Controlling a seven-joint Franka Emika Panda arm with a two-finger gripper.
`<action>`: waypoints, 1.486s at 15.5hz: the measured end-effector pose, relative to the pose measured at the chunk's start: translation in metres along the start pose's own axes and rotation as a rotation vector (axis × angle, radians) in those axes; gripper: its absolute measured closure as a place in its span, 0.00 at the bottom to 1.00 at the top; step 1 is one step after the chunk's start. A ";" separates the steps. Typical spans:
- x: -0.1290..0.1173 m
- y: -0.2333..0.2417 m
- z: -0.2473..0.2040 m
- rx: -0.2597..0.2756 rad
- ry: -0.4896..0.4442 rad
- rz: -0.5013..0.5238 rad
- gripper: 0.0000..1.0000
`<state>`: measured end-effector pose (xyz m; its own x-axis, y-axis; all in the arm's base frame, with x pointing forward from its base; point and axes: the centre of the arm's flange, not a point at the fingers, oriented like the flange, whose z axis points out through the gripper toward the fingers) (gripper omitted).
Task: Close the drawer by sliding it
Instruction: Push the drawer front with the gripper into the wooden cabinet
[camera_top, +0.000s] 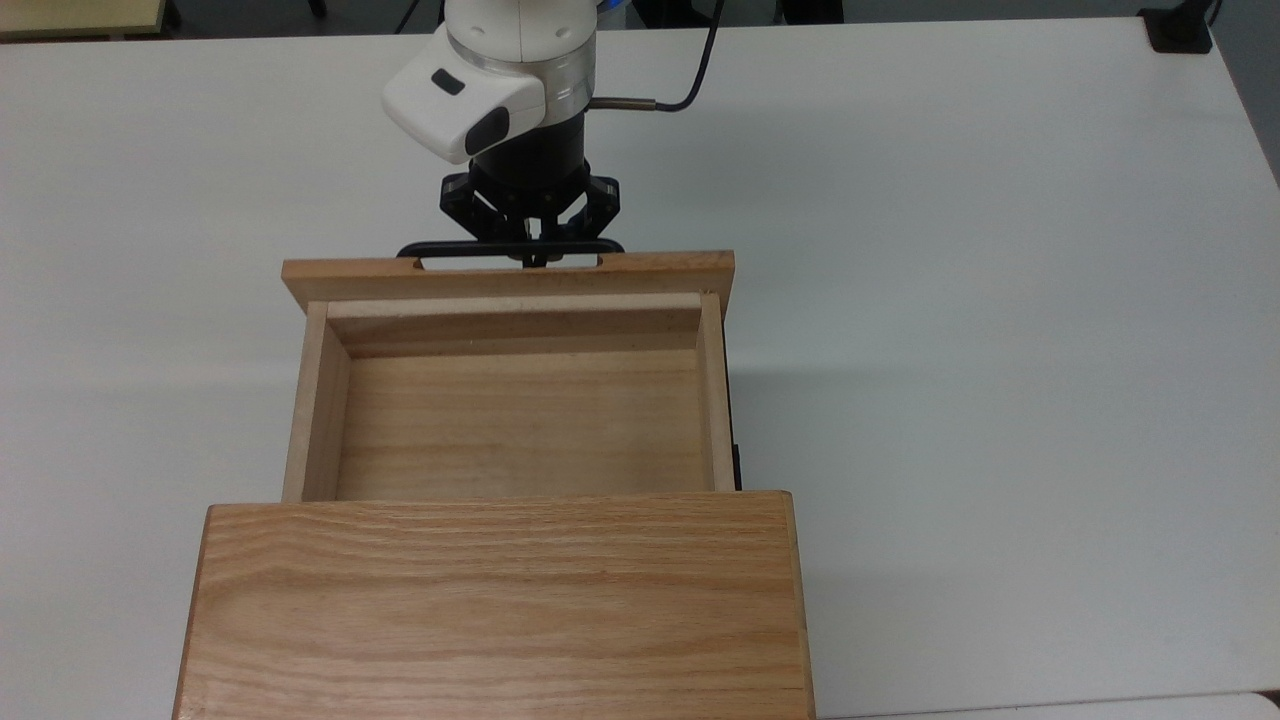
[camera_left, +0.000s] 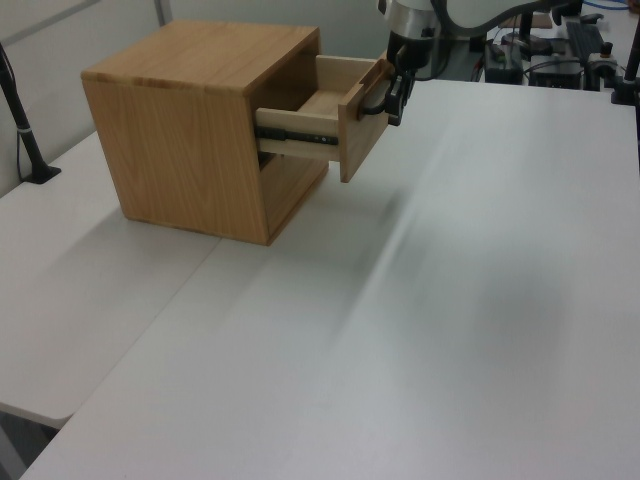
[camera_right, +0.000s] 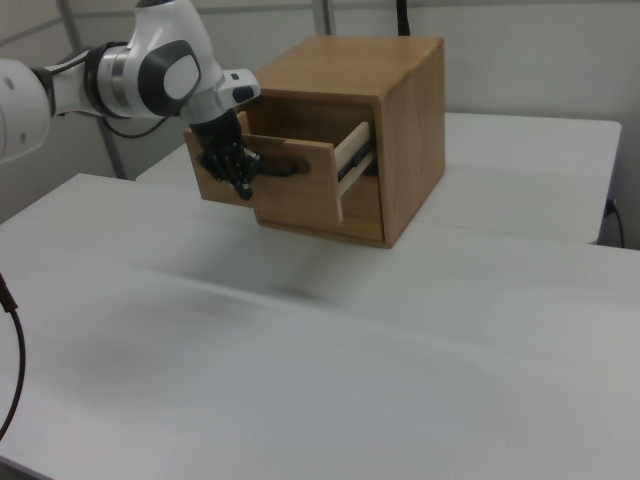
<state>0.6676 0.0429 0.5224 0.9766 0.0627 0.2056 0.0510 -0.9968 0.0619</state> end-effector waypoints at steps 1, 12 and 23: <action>0.005 0.001 0.001 -0.001 0.008 0.002 0.96; 0.066 0.013 0.024 0.017 0.426 0.096 0.96; 0.078 0.020 0.046 0.025 0.641 0.104 0.96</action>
<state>0.7546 0.0256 0.4951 0.6585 -0.0247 0.7521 -0.0247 -0.9996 -0.0112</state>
